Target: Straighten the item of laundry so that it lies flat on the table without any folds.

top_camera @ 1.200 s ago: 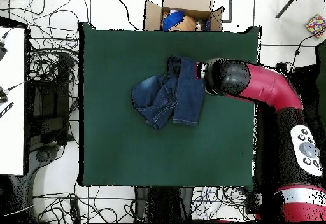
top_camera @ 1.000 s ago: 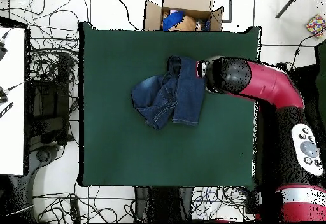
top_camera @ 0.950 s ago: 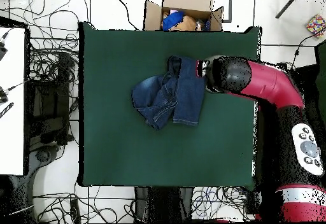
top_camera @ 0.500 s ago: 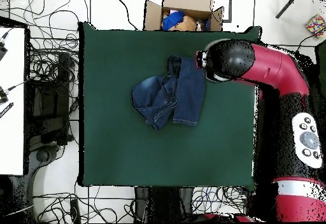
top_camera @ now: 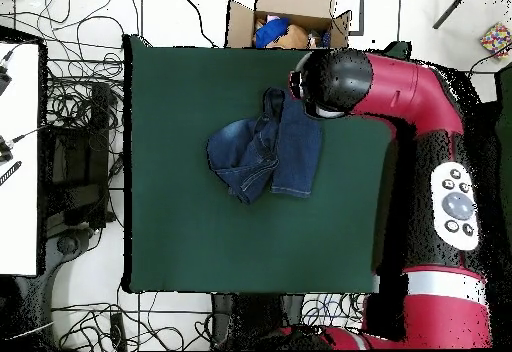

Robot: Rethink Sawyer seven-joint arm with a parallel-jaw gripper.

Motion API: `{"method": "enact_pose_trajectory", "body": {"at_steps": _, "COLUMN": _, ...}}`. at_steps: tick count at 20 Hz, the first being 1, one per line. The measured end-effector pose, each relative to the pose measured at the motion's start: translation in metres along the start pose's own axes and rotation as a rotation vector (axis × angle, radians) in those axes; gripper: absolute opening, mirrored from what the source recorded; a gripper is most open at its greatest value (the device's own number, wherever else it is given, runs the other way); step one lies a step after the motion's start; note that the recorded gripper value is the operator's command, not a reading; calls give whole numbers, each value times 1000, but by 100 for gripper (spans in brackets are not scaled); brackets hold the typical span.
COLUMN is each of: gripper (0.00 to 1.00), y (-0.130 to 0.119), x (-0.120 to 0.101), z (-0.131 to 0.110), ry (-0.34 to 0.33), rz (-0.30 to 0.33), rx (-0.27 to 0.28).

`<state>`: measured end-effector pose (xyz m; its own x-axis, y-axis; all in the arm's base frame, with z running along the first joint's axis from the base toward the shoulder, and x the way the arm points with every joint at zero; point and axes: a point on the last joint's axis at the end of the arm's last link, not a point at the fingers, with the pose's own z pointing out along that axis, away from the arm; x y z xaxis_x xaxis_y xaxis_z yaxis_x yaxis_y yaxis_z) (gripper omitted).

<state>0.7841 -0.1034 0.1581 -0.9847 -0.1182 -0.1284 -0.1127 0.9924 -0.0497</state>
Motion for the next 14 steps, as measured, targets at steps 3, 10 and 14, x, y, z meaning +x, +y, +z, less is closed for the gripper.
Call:
{"method": "enact_pose_trajectory", "body": {"at_steps": 3, "gripper": 100, "y": 3, "x": 0, "z": -1, "ry": 1, "rz": -5, "rx": 6}}
{"method": "enact_pose_trajectory", "body": {"at_steps": 10, "gripper": 100, "y": 4, "x": -2, "z": -5, "ry": -3, "rz": 4, "rx": -1}}
{"method": "enact_pose_trajectory", "body": {"at_steps": 14, "gripper": 100, "y": 4, "x": -2, "z": -3, "ry": -2, "rz": 7, "rx": -4}}
